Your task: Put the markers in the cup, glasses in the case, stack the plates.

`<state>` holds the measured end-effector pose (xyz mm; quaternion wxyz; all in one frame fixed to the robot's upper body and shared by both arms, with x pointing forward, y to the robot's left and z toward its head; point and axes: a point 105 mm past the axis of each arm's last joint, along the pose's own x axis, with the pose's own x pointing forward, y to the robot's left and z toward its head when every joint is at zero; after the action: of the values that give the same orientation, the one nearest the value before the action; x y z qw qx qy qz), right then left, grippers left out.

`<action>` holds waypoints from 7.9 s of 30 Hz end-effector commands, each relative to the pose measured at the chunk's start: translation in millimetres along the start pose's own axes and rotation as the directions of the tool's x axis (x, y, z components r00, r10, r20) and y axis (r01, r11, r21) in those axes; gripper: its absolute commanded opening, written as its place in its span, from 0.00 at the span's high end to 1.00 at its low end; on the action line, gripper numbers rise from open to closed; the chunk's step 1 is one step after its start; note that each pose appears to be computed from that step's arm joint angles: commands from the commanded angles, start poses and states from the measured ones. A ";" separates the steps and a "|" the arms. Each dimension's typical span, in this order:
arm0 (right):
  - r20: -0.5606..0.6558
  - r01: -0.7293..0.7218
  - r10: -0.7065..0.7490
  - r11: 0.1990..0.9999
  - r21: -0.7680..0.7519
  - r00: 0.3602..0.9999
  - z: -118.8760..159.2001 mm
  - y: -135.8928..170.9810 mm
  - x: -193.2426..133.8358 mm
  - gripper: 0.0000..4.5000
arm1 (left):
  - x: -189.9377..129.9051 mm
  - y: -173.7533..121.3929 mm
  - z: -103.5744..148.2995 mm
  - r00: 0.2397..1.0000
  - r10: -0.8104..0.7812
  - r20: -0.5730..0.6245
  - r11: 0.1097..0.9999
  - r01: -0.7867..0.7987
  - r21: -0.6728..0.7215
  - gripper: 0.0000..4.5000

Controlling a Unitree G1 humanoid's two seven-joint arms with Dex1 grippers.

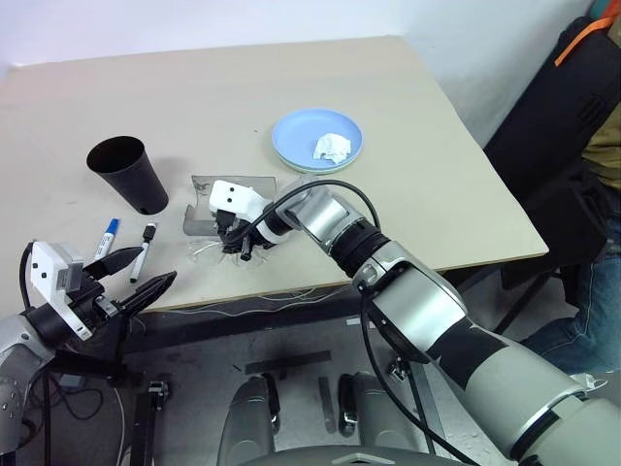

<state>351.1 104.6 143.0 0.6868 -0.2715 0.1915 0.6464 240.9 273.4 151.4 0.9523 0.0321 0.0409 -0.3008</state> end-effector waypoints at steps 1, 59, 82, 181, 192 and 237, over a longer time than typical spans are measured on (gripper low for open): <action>0.006 0.030 -0.029 0.999 -0.031 1.000 8.3 -4.0 -3.4 0.93 | 1.7 -2.5 4.5 1.000 -0.011 0.016 1.000 0.010 0.025 0.00; 0.092 0.179 -0.162 0.957 -0.228 0.982 33.1 -26.2 -5.6 0.93 | -0.6 -8.8 6.2 0.997 0.029 0.065 0.999 -0.030 0.020 0.00; 0.129 0.171 -0.145 0.961 -0.218 0.981 40.3 -21.8 -2.3 0.44 | -4.2 -9.1 6.5 0.997 0.040 0.063 0.999 -0.042 0.024 0.00; 0.049 0.003 -0.017 0.963 0.269 0.999 -24.9 -32.9 -44.0 0.41 | 4.7 -8.2 1.2 0.996 0.055 0.068 0.998 -0.057 0.028 0.00; 0.023 0.037 -0.045 0.964 0.263 0.999 -29.9 -35.3 -42.4 0.90 | 3.4 -10.2 -0.4 0.996 0.057 0.062 0.998 -0.059 0.025 0.00; 0.021 -0.114 0.112 0.960 0.255 0.994 -32.3 -22.8 -53.2 1.00 | 4.3 -11.2 -2.5 0.996 0.062 0.062 0.998 -0.062 0.011 0.00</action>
<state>370.9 40.4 143.7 0.6805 -0.1574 0.2974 0.6509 238.9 265.1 139.7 0.9627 0.0164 0.0252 -0.2688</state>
